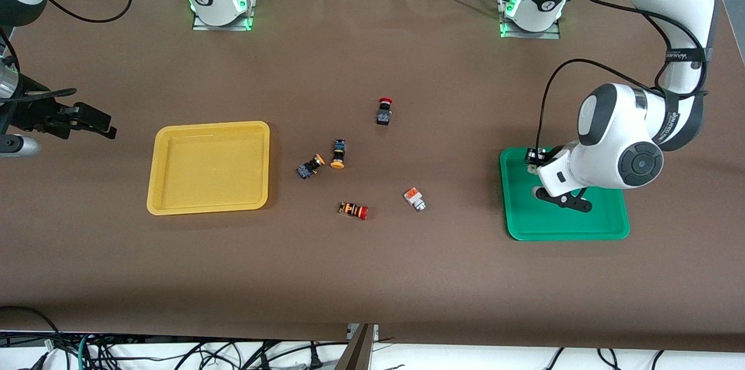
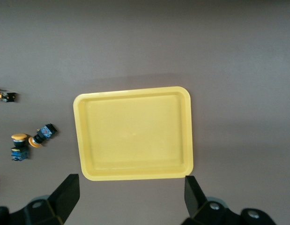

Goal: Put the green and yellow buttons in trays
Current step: 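Carry the button to the green tray while the right gripper reaches out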

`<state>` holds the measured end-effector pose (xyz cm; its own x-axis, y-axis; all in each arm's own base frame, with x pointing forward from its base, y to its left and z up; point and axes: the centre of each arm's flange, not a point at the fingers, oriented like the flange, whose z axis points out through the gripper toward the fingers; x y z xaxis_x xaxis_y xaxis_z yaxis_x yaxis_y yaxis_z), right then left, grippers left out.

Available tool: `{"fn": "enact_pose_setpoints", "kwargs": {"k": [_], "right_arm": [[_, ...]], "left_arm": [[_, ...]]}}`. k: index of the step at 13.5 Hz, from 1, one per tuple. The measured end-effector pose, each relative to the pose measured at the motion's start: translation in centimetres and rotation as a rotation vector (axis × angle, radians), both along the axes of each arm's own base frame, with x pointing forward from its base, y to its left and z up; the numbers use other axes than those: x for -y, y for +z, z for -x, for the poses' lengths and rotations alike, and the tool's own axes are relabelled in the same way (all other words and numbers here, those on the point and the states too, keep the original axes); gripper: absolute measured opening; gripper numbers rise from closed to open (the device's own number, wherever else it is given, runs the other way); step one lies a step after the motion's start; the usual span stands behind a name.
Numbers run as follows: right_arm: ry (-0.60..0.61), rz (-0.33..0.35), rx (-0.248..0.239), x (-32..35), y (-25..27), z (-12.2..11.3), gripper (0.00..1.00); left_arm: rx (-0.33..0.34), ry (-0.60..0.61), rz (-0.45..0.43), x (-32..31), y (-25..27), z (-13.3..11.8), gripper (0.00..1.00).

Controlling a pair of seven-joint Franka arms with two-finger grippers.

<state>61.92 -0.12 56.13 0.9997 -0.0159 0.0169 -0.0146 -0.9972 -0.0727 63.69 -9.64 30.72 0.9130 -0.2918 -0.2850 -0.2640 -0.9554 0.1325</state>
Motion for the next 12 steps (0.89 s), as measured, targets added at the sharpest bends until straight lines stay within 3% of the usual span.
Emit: {"fn": "enact_pose_setpoints", "kwargs": {"k": [2, 7, 11, 12], "right_arm": [[-0.001, -0.010, 0.015, -0.2, -1.7, -1.3, 0.99], [0.008, -0.028, -0.033, -1.5, -9.3, -4.3, 0.99], [-0.172, 0.002, -0.067, -10.8, -16.8, -6.0, 0.99], [-0.238, 0.024, -0.064, -13.7, -18.6, -5.9, 0.99]], "left_arm": [[0.016, -0.060, -0.025, -0.8, -1.9, -0.5, 0.41], [0.047, -0.134, -0.057, -1.1, -5.2, -1.0, 0.41], [0.068, -0.144, -0.049, -1.0, -8.9, 0.3, 0.41], [0.066, -0.145, -0.048, -0.9, -9.3, 0.5, 0.48]]}}
